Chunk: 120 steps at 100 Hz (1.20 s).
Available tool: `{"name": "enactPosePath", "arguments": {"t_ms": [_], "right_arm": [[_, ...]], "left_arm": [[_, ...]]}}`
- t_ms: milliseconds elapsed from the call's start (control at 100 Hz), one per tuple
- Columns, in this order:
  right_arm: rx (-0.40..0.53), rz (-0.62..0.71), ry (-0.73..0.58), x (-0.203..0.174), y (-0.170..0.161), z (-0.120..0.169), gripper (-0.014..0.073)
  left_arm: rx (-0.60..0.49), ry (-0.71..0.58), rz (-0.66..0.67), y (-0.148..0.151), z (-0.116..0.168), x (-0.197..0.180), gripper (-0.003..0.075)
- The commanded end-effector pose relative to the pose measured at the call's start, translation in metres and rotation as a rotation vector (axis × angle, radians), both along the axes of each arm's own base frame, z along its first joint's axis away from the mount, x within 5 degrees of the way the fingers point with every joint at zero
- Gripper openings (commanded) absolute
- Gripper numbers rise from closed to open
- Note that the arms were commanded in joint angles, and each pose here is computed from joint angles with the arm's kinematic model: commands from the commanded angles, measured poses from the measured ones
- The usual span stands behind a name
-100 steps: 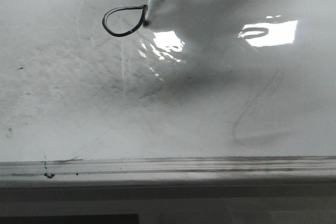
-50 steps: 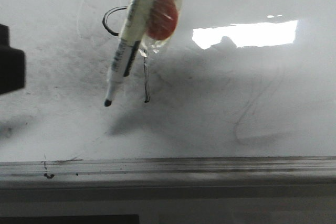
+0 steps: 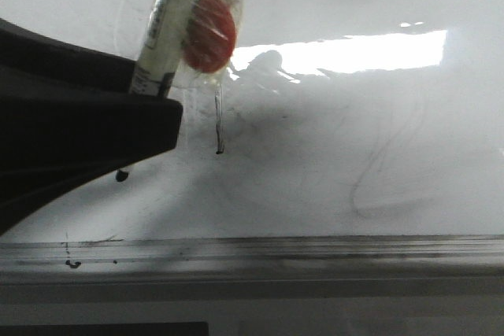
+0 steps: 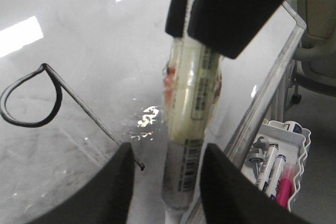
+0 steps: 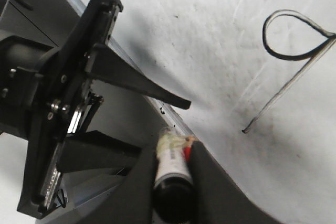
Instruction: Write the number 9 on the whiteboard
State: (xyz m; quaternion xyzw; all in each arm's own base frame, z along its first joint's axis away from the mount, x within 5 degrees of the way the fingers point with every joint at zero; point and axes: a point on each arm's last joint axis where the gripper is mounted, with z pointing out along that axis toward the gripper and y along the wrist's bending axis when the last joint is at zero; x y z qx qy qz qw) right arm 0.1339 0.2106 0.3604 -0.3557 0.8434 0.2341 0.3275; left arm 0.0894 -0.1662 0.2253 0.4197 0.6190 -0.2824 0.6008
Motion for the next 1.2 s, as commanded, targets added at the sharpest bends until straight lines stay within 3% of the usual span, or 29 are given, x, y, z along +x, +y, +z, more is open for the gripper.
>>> {"name": "enactPosePath", "arguments": {"t_ms": [0, 60, 190, 360, 430, 650, 820, 1190], "right_arm": [[0.099, -0.002, -0.063, 0.000, 0.000, 0.020, -0.0059], [0.099, -0.002, -0.063, 0.000, 0.000, 0.020, -0.0059], [0.099, -0.003, -0.062, 0.000, 0.000, 0.020, -0.0015], [0.088, -0.007, -0.080, 0.002, -0.001, 0.020, 0.0267], [0.084, -0.007, -0.086, 0.002, -0.001, 0.020, 0.0318], [0.083, -0.007, -0.088, 0.002, -0.001, 0.020, 0.0312], [0.083, -0.007, -0.088, 0.002, -0.001, 0.020, 0.0312], [0.083, -0.008, -0.087, 0.002, -0.001, 0.020, 0.0312]], "left_arm": [[-0.108, -0.061, 0.003, -0.005, 0.018, 0.002, 0.0104], [-0.109, -0.062, 0.003, -0.005, 0.018, 0.002, -0.0020], [-0.120, -0.052, 0.004, -0.005, 0.018, 0.002, -0.0020], [-0.196, 0.126, 0.126, 0.001, 0.015, 0.010, -0.0020], [-0.267, 0.266, 0.239, 0.008, 0.013, 0.016, -0.0021], [-0.435, 0.674, 0.495, 0.032, 0.006, 0.018, -0.0021], [-0.407, 0.628, 0.480, 0.036, 0.011, 0.016, -0.0021], [-0.313, 0.659, 0.494, 0.027, -0.004, 0.018, -0.0020]]}}
